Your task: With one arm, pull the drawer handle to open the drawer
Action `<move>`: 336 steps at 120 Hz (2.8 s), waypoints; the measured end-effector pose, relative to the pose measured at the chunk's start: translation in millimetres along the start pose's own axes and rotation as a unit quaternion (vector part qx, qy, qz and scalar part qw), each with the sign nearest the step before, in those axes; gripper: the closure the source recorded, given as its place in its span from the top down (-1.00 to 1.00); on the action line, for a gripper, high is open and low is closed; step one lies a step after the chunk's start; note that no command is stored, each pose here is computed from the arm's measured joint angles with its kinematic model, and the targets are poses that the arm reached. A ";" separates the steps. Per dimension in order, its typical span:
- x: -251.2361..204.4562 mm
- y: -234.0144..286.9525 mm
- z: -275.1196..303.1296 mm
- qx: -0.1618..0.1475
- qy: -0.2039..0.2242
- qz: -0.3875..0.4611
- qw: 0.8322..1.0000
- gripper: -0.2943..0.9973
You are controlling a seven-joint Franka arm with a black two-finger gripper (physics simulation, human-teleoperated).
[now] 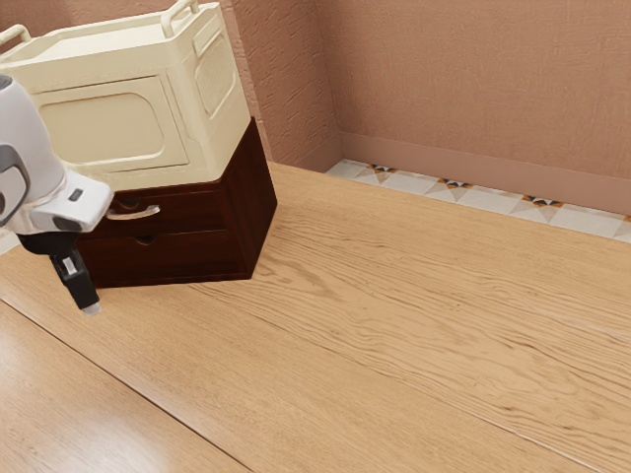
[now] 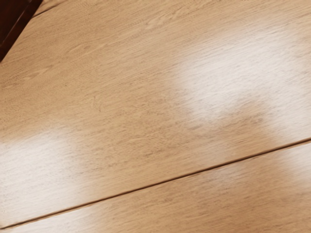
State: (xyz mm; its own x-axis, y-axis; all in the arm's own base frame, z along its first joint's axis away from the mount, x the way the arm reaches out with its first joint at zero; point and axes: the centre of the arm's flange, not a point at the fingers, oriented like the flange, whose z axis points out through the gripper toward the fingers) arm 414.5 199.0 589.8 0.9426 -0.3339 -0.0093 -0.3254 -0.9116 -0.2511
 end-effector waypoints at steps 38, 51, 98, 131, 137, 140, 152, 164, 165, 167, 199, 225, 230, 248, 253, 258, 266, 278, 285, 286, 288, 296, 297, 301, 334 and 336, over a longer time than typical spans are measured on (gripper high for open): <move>6.9 -19.2 -0.8 0.076 0.065 0.090 0.991 0.10; -0.5 -37.9 4.5 0.082 0.094 0.094 0.988 0.03; 10.4 -81.9 24.8 0.092 0.152 0.164 0.970 -0.04; 11.4 -99.1 30.9 0.118 0.125 0.228 0.958 -0.04; 12.6 -101.8 31.5 0.121 0.123 0.235 0.957 -0.04; 13.9 -103.8 31.6 0.123 0.121 0.239 0.956 -0.04; 19.2 -113.4 37.5 0.125 0.114 0.251 0.953 -0.04; 21.2 -122.8 37.8 0.129 0.112 0.256 0.951 -0.04; 21.4 -123.3 38.0 0.129 0.112 0.256 0.951 -0.04; 21.7 -124.2 38.2 0.129 0.113 0.257 0.951 -0.04; 34.8 -135.0 47.7 0.124 0.119 0.266 0.948 -0.05; 43.7 -140.0 57.4 0.120 0.118 0.276 0.946 -0.05; 46.6 -143.5 57.7 0.122 0.117 0.278 0.946 -0.05; 52.8 -147.5 65.6 0.120 0.113 0.284 0.945 -0.05; 53.0 -147.8 66.9 0.119 0.114 0.285 0.944 -0.05; 52.3 -148.8 68.7 0.118 0.113 0.284 0.945 -0.05; 51.0 -150.7 72.4 0.116 0.112 0.283 0.945 -0.06; 50.8 -152.4 79.9 0.110 0.112 0.281 0.947 -0.15; 48.4 -154.4 81.7 0.109 0.113 0.279 0.947 -0.29; 48.3 -154.4 81.9 0.109 0.113 0.279 0.948 -0.31; 48.2 -154.6 82.0 0.109 0.113 0.279 0.948 -0.34; 47.1 -154.6 80.5 0.109 0.114 0.278 0.947 -0.46; 46.9 -154.6 80.1 0.109 0.115 0.278 0.947 -0.48; 46.2 -154.4 78.7 0.110 0.115 0.278 0.947 -0.51; 35.1 -143.2 79.9 0.101 0.124 0.273 0.949 -0.63; 33.6 -141.9 79.1 0.101 0.125 0.272 0.949 -0.63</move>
State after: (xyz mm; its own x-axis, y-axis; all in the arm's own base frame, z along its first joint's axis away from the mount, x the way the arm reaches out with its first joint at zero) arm 498.3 336.1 548.5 0.5836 -0.8114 0.0329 -0.7137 -0.5318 -0.4559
